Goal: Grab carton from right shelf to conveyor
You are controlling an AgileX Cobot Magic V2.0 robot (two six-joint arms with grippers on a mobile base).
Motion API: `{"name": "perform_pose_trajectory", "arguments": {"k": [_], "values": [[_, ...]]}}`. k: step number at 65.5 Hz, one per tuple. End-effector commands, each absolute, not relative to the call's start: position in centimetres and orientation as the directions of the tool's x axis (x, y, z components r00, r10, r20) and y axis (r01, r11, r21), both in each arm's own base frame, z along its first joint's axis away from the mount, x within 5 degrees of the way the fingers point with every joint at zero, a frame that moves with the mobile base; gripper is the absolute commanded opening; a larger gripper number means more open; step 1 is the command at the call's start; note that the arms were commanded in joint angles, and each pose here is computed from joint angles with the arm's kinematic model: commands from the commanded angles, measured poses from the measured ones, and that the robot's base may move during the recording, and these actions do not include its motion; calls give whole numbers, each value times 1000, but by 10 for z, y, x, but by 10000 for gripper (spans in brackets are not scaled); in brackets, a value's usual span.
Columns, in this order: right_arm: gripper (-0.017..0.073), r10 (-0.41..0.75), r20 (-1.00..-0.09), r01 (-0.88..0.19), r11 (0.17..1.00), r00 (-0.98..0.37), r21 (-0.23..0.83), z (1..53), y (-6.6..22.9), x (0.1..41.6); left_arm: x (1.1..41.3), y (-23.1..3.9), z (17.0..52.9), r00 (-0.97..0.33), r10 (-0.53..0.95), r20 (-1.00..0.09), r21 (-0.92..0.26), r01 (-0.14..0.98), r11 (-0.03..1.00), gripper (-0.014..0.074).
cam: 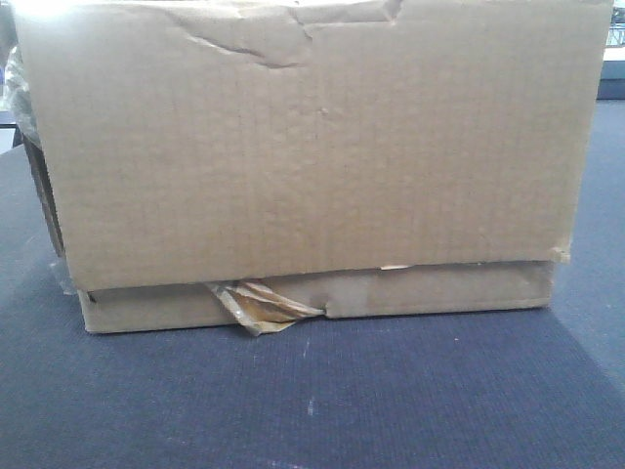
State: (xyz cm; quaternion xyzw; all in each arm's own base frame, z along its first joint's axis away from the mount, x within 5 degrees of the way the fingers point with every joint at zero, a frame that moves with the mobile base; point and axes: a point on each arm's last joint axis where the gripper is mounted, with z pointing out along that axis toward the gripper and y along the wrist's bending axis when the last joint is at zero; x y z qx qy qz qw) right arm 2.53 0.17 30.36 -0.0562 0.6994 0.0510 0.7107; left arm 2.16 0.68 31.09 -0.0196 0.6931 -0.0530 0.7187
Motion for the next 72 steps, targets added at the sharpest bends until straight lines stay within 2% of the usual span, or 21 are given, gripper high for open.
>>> {"name": "perform_pose_trajectory", "arguments": {"k": [1, 31, 42, 59, 72], "values": [[-69, -18, -999, -144, 989, 43, -25, 305, 1, 24, 21, 6, 313, 62, -101, -993, -97, 55, 994, -8], [-69, -18, -999, -144, 989, 43, -25, 305, 1, 24, 20, 7, 313, 60, -101, -993, -97, 54, 994, -8], [-69, -18, -999, -144, 989, 43, -25, 305, 1, 24, 21, 3, 306, 51, 15, -999, 18, 47, 999, -8], [-69, -18, -999, -144, 989, 43, -25, 305, 1, 24, 43, 5, 258, 63, 13, -998, 7, -95, 995, -8], [-69, -18, -999, -144, 989, 43, -25, 305, 1, 24, 56, 5, 215, 103, -26, -994, -34, -80, 996, -8]]}}
